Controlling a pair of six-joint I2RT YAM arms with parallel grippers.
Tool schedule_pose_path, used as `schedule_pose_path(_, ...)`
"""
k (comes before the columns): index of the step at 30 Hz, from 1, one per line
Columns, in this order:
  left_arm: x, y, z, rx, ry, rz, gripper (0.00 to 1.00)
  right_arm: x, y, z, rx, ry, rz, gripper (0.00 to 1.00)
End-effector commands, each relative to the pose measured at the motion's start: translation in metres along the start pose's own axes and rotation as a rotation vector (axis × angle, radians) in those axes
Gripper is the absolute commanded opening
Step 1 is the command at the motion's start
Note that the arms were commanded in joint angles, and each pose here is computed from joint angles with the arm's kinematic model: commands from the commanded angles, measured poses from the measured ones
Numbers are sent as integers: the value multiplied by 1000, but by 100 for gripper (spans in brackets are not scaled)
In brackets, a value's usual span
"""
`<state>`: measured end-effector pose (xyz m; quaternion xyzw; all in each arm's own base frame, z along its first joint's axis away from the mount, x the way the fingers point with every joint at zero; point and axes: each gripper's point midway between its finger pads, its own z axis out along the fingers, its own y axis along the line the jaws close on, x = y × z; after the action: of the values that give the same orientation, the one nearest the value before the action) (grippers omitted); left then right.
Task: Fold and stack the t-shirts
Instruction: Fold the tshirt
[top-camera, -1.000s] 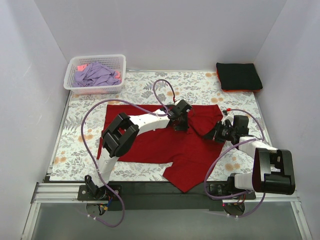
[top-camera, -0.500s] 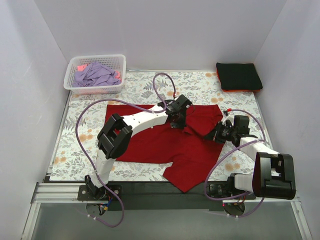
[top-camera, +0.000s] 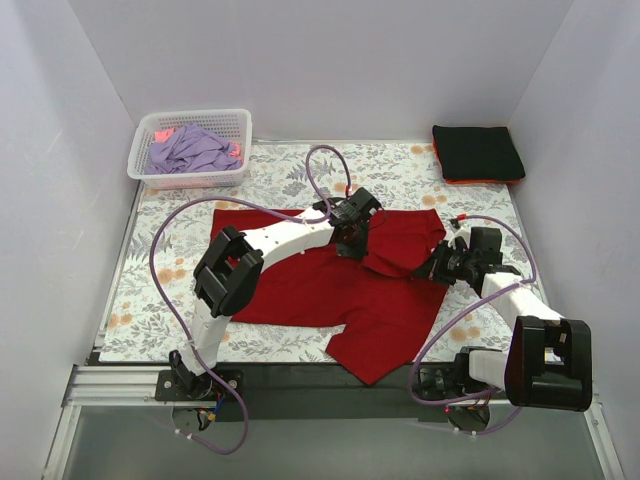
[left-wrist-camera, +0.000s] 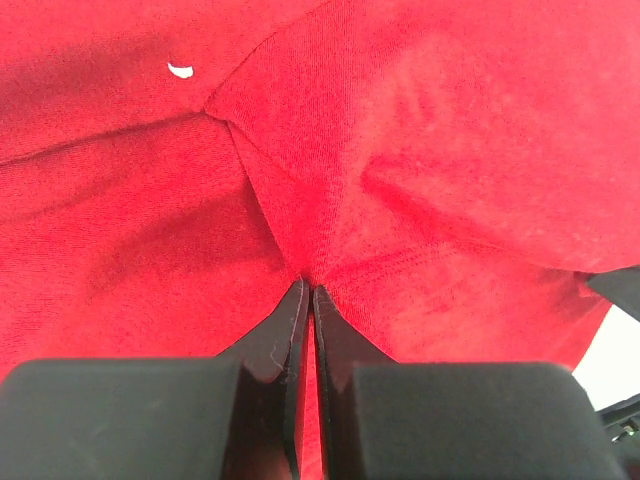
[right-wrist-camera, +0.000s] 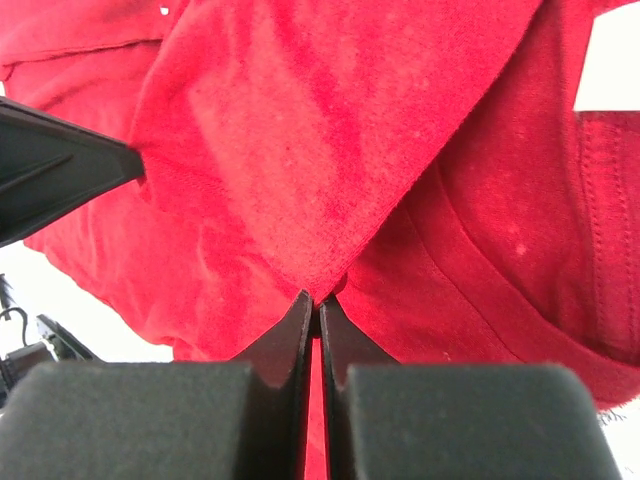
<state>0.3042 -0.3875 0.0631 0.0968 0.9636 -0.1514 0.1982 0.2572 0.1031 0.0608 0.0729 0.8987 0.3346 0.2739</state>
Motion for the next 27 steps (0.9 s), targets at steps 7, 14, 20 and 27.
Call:
schedule_pose_path(7, 1, -22, -28, 142, 28, 4, 0, 5, -5, -3, 38, 45, -20, 10)
schedule_pose_path(14, 12, -22, -22, 164, 56, -12, 4, 14, -14, 0, 68, 80, -10, 16)
schedule_pose_path(20, 15, -21, -25, 168, 62, -24, 13, 1, -20, -5, 129, 45, -32, 24)
schedule_pose_path(27, -17, -3, -59, 125, -75, -72, 50, -39, -14, -21, 200, -93, -72, 45)
